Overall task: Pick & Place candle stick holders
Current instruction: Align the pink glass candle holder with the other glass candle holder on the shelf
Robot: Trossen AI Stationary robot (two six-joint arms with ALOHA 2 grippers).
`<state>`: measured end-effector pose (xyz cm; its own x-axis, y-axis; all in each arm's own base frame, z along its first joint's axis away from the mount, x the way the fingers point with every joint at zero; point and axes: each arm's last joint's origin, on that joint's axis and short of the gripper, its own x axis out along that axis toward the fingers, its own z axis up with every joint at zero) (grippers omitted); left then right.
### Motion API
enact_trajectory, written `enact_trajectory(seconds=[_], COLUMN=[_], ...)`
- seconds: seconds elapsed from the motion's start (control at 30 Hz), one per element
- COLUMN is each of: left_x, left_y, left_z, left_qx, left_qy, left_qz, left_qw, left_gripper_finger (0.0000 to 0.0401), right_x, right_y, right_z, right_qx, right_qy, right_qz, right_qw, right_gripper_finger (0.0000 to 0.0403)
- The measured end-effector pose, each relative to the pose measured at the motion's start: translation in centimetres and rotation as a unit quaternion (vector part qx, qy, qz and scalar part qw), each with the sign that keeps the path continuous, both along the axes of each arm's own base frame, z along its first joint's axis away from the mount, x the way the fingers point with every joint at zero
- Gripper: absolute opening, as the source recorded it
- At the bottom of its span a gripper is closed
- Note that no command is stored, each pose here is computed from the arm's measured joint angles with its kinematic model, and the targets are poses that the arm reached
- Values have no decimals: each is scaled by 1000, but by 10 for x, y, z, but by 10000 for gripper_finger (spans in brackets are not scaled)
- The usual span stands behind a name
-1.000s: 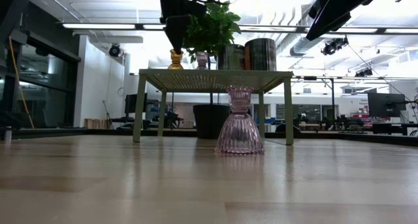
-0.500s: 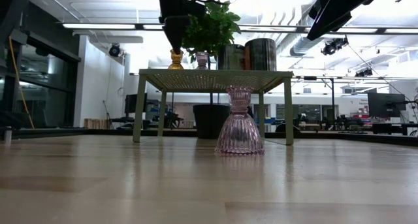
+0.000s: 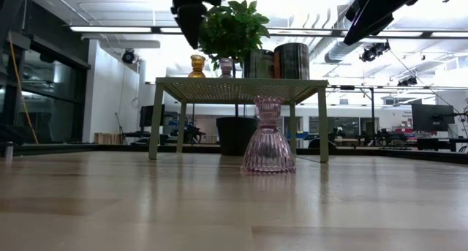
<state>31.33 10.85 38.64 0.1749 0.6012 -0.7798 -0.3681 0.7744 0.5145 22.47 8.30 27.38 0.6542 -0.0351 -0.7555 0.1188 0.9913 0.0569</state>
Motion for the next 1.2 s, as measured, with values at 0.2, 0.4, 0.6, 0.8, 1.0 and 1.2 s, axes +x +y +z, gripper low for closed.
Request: enact_trajectory(seconds=[0.2, 0.4, 0.6, 0.8, 1.0, 1.2], left_x=[-15, -34, -50, -68, -87, -98], left_y=[-5, -16, -37, -64, -90, -119], left_z=[15, 31, 47, 56, 64, 57], left_qx=[-8, -14, -2, -20, -12, -3], left_qy=[-27, -52, -83, -98, -121, -138], left_qz=[-3, -3, -11, -17, -7, -27], left_qw=[1000, 999, 996, 995, 993, 990], left_gripper_finger=[198, 198, 198, 198, 198, 198], right_x=[0, 0, 0, 0, 0, 4], right_y=[0, 0, 0, 1, 8, 19], right_z=[0, 0, 0, -1, -3, -12], right_qx=[0, 5, 6, 3, -8, -36], right_qy=[-1, -2, 0, 1, 5, 4], right_qz=[0, -5, -5, -2, 16, 13], right_qw=[1000, 1000, 1000, 1000, 1000, 999], right_gripper_finger=[184, 184, 184, 184, 184, 184])
